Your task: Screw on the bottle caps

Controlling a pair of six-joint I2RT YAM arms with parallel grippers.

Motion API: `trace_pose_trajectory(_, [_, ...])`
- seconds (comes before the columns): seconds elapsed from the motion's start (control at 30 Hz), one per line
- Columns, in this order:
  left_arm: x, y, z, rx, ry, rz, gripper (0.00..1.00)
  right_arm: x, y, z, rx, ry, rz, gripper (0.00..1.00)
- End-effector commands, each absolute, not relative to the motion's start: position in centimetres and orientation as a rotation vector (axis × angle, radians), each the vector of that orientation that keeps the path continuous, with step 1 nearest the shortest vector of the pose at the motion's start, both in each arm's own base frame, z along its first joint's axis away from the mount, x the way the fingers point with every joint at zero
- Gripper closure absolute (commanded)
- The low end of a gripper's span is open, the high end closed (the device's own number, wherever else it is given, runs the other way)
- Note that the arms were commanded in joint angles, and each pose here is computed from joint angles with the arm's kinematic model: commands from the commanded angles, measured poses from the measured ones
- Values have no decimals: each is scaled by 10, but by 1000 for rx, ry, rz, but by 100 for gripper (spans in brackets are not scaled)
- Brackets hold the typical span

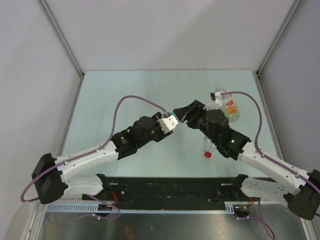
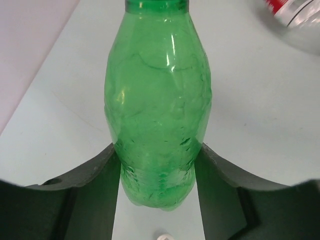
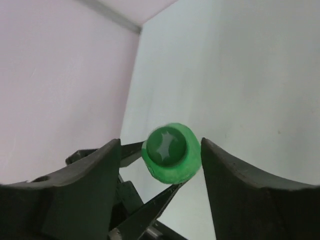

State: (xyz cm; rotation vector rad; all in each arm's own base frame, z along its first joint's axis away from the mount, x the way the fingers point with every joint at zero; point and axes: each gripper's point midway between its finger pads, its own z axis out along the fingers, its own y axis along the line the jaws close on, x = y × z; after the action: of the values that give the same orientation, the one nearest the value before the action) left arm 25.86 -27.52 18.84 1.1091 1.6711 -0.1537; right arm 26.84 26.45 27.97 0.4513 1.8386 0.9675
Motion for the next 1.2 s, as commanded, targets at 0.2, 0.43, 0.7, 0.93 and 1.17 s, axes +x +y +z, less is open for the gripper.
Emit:
trace_pose_trajectory(0.2, [193,-310,231,1307,1414,-567,100,184,252,321,-979,1417,1050,3])
trace_pose_trajectory(0.43, [161,-309,227,1432,1345,-694,100,125,234,319,-1344,1078,934,4])
trace_pose_trajectory(0.7, [151,-310,223,1480,1334,-734,100,108,233,321,-1412,979,948,7])
trace_pose_trajectory(0.93, [149,-313,219,1504,1339,-752,100,115,238,319,-1399,1006,968,13])
trace_pose_trajectory(1.17, [149,-313,221,1505,1334,-749,100,120,241,315,-1389,1041,974,31])
